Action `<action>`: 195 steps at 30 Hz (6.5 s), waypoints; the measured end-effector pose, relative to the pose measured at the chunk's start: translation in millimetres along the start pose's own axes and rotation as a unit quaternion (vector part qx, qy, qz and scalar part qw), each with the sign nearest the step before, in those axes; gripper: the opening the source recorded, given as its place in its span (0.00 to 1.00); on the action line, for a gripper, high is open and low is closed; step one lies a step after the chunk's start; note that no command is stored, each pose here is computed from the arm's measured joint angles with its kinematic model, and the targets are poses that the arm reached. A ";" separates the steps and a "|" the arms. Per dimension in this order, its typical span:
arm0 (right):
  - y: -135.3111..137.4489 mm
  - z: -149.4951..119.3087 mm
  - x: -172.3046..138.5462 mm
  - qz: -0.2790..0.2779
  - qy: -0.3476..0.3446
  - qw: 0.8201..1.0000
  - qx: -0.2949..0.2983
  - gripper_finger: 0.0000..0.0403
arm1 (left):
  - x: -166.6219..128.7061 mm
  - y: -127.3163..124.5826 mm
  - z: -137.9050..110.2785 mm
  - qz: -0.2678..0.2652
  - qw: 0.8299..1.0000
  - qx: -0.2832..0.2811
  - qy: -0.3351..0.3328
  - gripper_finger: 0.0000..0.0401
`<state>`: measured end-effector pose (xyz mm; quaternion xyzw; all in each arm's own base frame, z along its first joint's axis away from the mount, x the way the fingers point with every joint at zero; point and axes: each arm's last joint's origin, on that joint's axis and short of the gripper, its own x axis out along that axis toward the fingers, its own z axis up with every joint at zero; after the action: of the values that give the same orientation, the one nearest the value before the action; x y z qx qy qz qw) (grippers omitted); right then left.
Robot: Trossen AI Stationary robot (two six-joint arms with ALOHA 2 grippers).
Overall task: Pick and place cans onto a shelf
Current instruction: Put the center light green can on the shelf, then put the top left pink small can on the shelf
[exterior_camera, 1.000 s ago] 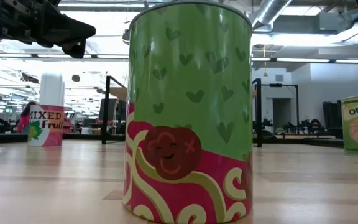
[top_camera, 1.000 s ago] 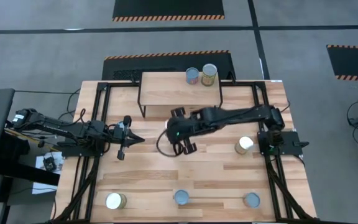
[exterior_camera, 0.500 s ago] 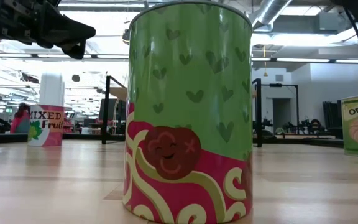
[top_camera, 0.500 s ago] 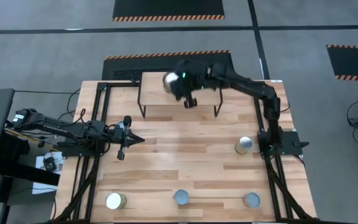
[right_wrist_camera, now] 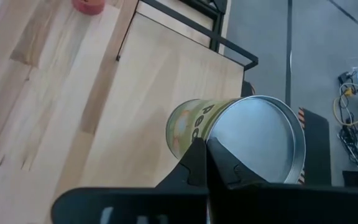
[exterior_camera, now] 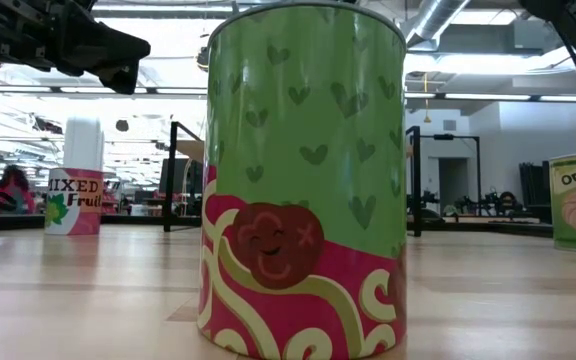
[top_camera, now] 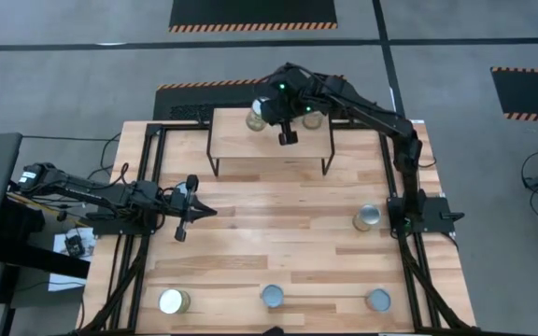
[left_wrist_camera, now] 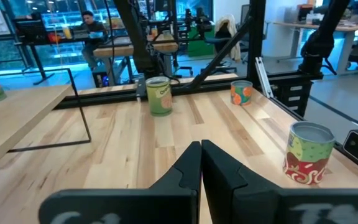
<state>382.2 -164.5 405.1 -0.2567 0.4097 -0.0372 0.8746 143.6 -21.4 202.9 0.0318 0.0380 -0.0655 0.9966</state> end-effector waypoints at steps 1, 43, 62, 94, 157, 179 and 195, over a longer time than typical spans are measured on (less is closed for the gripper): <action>-0.7 -0.6 0.0 0.000 0.000 1.000 0.000 0.01 | 0.0 0.0 0.0 0.000 1.000 -0.001 0.000 0.00; -16.4 -21.6 47.5 0.014 0.016 1.000 0.011 0.02 | 0.0 -0.2 0.2 -0.006 1.000 0.003 -0.001 0.00; -20.9 -27.6 45.9 0.014 0.023 1.000 0.016 0.01 | 0.0 -0.2 0.2 -0.006 1.000 0.002 -0.001 0.00; -22.7 -32.4 47.5 0.015 0.036 0.999 0.026 0.17 | 0.0 -0.2 0.1 -0.006 1.000 0.005 -0.001 0.00; -26.3 -61.7 30.2 -0.025 0.117 0.976 0.181 0.01 | 0.0 0.0 2.2 -0.005 1.000 0.009 -0.011 0.00; -23.4 -64.9 52.8 -0.024 0.079 0.979 0.188 0.01 | 0.0 0.0 2.4 -0.005 1.000 0.009 -0.012 0.00; 23.8 -17.2 9.2 -0.033 0.001 0.991 0.131 0.00 | 0.0 0.0 1.6 -0.005 1.000 0.018 -0.008 0.00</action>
<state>372.2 -153.7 378.2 -0.1539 0.3931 -0.1196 0.8986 143.7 -21.5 204.5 0.0485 0.0290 -0.0714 0.9958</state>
